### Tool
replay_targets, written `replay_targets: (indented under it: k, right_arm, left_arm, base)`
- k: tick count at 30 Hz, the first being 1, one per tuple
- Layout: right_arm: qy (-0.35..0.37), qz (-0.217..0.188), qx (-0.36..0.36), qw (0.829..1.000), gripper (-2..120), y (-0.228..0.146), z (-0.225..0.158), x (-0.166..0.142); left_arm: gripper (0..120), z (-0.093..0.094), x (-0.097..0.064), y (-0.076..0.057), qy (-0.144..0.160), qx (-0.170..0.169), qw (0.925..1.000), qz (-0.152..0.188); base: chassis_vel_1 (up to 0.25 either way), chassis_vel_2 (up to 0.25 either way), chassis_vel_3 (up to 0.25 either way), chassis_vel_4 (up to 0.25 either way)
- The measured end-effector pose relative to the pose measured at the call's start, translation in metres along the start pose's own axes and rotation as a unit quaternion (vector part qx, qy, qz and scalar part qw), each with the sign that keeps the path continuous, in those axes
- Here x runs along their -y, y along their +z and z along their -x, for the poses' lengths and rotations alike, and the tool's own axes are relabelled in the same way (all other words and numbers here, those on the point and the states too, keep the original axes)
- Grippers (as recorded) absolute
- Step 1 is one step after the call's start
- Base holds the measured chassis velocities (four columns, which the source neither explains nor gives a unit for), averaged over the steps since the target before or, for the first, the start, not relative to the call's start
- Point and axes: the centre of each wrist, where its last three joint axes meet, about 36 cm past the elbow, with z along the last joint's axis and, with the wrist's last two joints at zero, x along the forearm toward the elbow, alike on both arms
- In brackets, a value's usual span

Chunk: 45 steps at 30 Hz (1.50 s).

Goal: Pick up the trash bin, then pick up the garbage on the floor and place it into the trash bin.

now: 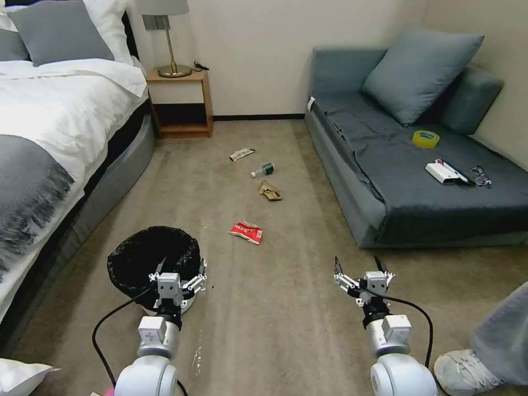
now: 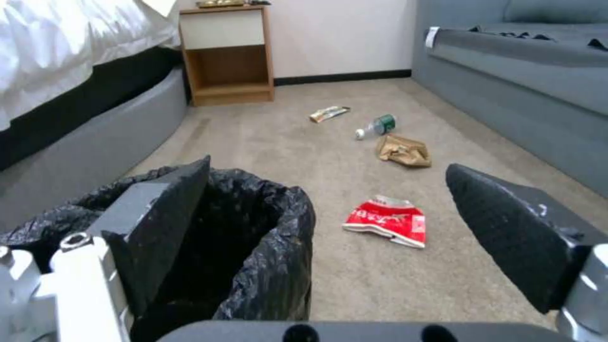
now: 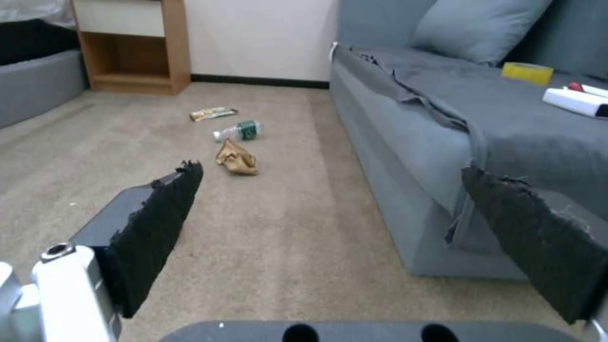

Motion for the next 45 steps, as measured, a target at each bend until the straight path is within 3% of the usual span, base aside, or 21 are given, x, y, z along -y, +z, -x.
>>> replay_targets:
  k: [8,10,11,14,15,19,29,32,33,35,36,40,41,45]
  right_arm:
    - [0.0,0.0,0.0,1.0,100,0.0,0.0,0.0]
    - [0.003,0.006,0.005,1.0,100,-0.02,0.0,-0.008]
    - [0.003,0.006,0.005,1.0,100,-0.02,0.0,-0.008]
    - [0.011,0.019,0.014,1.0,100,-0.062,-0.005,-0.022]
    - [0.011,0.019,0.014,1.0,100,-0.062,-0.005,-0.022]
    - [0.028,0.038,0.031,0.998,100,-0.114,-0.017,-0.032]
    - [0.042,0.046,0.041,0.997,100,-0.117,-0.021,-0.024]
    - [0.042,0.046,0.042,0.997,100,-0.114,-0.02,-0.023]
    - [0.042,0.046,0.042,0.997,100,-0.114,-0.02,-0.023]
    - [0.042,0.045,0.041,0.997,100,-0.113,-0.019,-0.023]
    - [0.042,0.045,0.041,0.997,100,-0.113,-0.019,-0.023]
    - [0.039,0.044,0.039,0.997,100,-0.109,-0.017,-0.024]
    - [0.039,0.044,0.039,0.997,100,-0.109,-0.017,-0.024]
    - [0.031,0.047,0.041,0.998,100,-0.108,-0.013,-0.028]
  left_arm:
    - [100,0.0,0.0,0.0,0.0,-0.001,1.0,0.0]
    - [99,0.0,0.002,-0.019,-0.012,-0.013,0.9997,-0.017]
    - [99,0.0,0.002,-0.019,-0.012,-0.013,0.9997,-0.017]
    - [100,-0.002,0.004,-0.046,-0.029,-0.032,0.9982,-0.042]
    - [100,-0.002,0.004,-0.046,-0.029,-0.032,0.9982,-0.042]
    - [100,-0.008,0.002,-0.08,-0.051,-0.055,0.9949,-0.067]
    - [100,-0.009,-0.025,-0.082,-0.105,-0.077,0.9895,-0.063]
    - [100,-0.001,-0.053,-0.082,-0.15,-0.092,0.9826,-0.06]
    - [100,-0.001,-0.053,-0.082,-0.15,-0.092,0.9826,-0.06]
    - [100,0.004,-0.072,-0.086,-0.182,-0.109,0.9739,-0.08]
    - [100,0.004,-0.072,-0.086,-0.182,-0.109,0.9739,-0.08]
    - [100,0.019,-0.103,-0.089,-0.236,-0.137,0.9551,-0.115]
    - [100,0.019,-0.103,-0.089,-0.236,-0.137,0.9551,-0.115]
    - [100,0.038,-0.12,-0.091,-0.256,-0.17,0.9385,-0.157]
  base:
    - [0.0,0.0,0.0,0.0]
    - [0.0,0.0,0.0,0.0]
    - [0.0,0.0,0.0,0.0]
    - [0.0,0.0,0.0,0.0]
    - [0.0,0.0,0.0,0.0]
    - [0.0,0.0,0.0,0.0]
    - [0.0,0.0,0.0,0.0]
    - [0.0,0.0,0.0,0.0]
    - [0.0,0.0,0.0,0.0]
    - [0.0,0.0,0.0,0.0]
    - [0.0,0.0,0.0,0.0]
    - [0.0,0.0,0.0,0.0]
    - [0.0,0.0,0.0,0.0]
    - [0.0,0.0,0.0,0.0]
